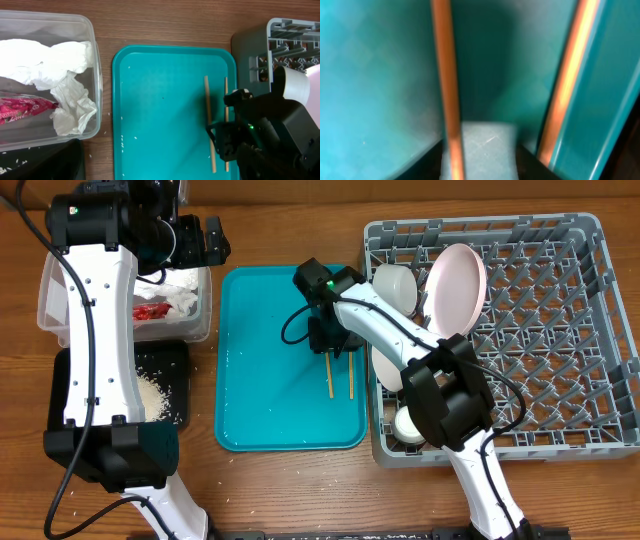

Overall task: Sort waste into correct bins and load items into the dishwasher
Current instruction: 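Carry one chopstick into the rack and release it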

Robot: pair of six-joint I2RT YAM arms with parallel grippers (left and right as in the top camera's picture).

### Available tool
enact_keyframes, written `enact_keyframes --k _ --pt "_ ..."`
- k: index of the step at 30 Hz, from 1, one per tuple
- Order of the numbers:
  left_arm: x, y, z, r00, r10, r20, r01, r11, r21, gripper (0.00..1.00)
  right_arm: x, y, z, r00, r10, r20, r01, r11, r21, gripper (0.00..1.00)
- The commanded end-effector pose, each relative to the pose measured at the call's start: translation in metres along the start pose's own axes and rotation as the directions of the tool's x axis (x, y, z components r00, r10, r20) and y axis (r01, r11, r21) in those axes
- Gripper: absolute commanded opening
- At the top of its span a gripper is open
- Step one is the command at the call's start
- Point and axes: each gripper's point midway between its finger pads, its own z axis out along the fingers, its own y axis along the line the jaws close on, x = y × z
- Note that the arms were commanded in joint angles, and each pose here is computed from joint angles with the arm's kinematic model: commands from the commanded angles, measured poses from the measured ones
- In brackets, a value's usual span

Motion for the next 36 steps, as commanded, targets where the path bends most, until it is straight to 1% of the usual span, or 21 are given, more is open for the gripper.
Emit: enact_keyframes --k 1,4,7,10,14,18,20,25,28,29,31,33,36 --pt "-0.004 -0.001 -0.007 1.000 0.005 0.021 -0.005 1.000 -0.002 1.00 0.016 0.003 0.018 0.997 0.017 -0.078 -0.019 0.999 -0.027 0.04" --pt "-0.004 0.000 -0.007 1.000 0.003 0.021 -0.003 1.000 -0.003 1.00 0.011 0.010 0.005 0.998 0.011 -0.062 -0.013 0.999 -0.042 0.04" --pt "-0.003 0.000 -0.006 1.000 0.004 0.017 -0.004 1.000 -0.002 1.00 0.000 0.017 -0.023 1.000 -0.004 -0.027 0.002 0.998 -0.065 0.04" --pt "-0.003 0.000 -0.006 1.000 0.004 0.017 -0.004 1.000 -0.002 1.00 -0.014 0.026 -0.070 0.998 -0.041 0.039 0.044 0.994 -0.101 0.04" --pt "-0.003 0.000 -0.006 1.000 0.003 0.017 -0.003 1.000 -0.002 1.00 -0.026 0.031 -0.149 0.985 -0.072 0.158 0.095 0.985 -0.145 0.04" --pt "-0.003 0.000 -0.005 1.000 0.004 0.016 -0.003 1.000 -0.002 1.00 -0.024 0.009 -0.222 0.963 -0.056 0.265 0.094 0.987 -0.133 0.04" --pt "-0.003 0.000 -0.005 1.000 0.004 0.016 -0.004 1.000 -0.002 1.00 -0.026 0.009 -0.249 0.945 -0.056 0.324 0.122 0.975 -0.187 0.04" --pt "-0.003 0.000 -0.005 1.000 0.003 0.016 -0.003 1.000 -0.003 1.00 -0.017 -0.008 -0.300 0.914 -0.008 0.405 0.115 0.964 -0.240 0.04" --pt "-0.003 0.000 -0.005 1.000 0.004 0.016 -0.004 1.000 -0.002 1.00 -0.005 -0.024 -0.326 0.895 0.012 0.445 0.103 0.967 -0.232 0.04" --pt "-0.003 0.000 -0.005 1.000 0.003 0.016 -0.003 1.000 -0.002 1.00 -0.001 -0.032 -0.332 0.890 0.023 0.455 0.087 0.972 -0.220 0.04" --pt "-0.003 0.000 -0.005 1.000 0.004 0.016 -0.004 1.000 -0.002 1.00 0.008 -0.056 -0.340 0.882 0.092 0.462 -0.004 0.982 -0.188 0.04" --pt "-0.003 0.000 -0.005 1.000 0.004 0.016 -0.004 1.000 -0.002 1.00 0.018 -0.089 -0.337 0.871 0.198 0.449 -0.149 0.979 -0.142 0.04" --pt "-0.003 0.000 -0.005 1.000 0.003 0.016 -0.003 1.000 -0.002 1.00 0.037 -0.138 -0.313 0.840 0.382 0.386 -0.381 0.921 -0.082 0.04"
